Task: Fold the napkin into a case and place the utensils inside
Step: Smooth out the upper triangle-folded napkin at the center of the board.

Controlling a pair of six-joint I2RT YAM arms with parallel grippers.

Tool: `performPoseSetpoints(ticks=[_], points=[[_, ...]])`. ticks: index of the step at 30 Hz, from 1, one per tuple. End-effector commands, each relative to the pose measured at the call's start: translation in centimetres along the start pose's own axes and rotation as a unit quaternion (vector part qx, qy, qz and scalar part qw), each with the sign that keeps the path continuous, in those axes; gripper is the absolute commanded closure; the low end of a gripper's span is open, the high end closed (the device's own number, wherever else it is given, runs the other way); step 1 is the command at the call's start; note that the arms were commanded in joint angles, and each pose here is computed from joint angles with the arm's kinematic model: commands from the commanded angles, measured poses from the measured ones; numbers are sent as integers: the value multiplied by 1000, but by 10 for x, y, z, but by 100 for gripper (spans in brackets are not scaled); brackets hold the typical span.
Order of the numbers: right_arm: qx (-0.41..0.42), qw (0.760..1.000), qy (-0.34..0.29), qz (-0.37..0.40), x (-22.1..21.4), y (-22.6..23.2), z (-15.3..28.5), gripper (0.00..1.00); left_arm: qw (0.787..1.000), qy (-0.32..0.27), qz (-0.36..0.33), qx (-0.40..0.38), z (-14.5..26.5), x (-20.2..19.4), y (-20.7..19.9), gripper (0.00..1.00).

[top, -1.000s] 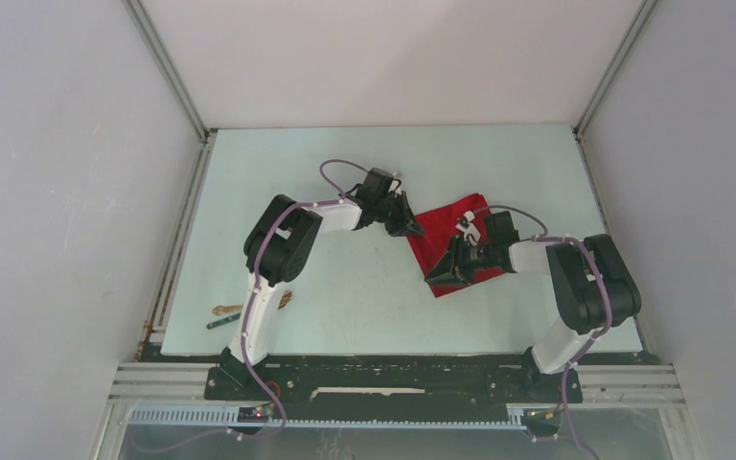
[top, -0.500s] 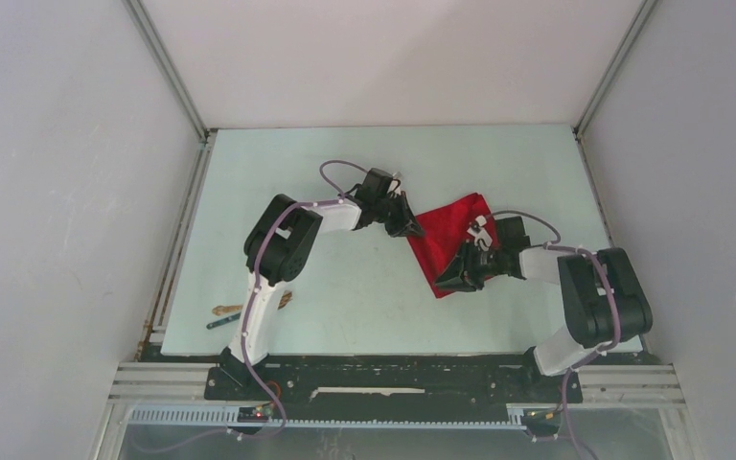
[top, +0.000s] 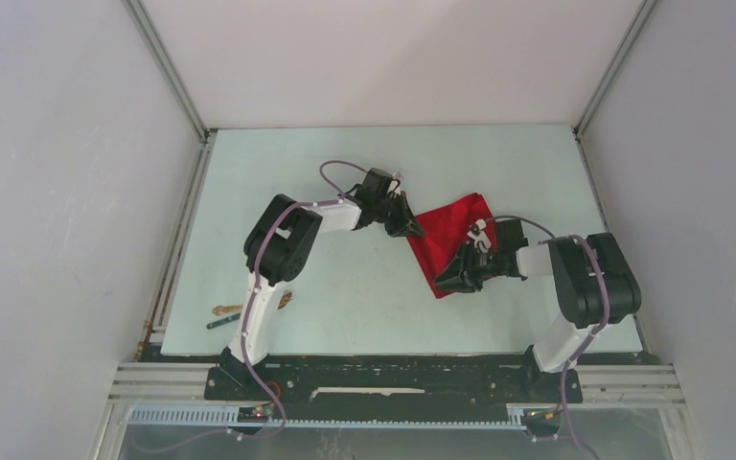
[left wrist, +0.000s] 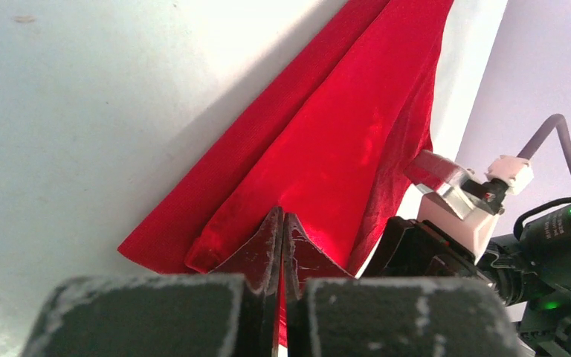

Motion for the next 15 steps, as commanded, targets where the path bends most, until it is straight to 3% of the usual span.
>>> performPoseSetpoints(ticks=[1,15], points=[[10,1000,5,23,2,5,-9,61,1000,0,15,21,-3,1,18,100],[-14,999,6,43,-5,13,0,61,1000,-4,8,9,-5,4,14,100]])
Point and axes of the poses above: each gripper's point midway between its finger pads, its own z axis back along the fingers, its own y axis along the line the jaws close on, x = y × z, the point moved 6 cm from there along z, back along the fingers, and after that the axes turned 13 degrees about z, right-handed, at the moved point
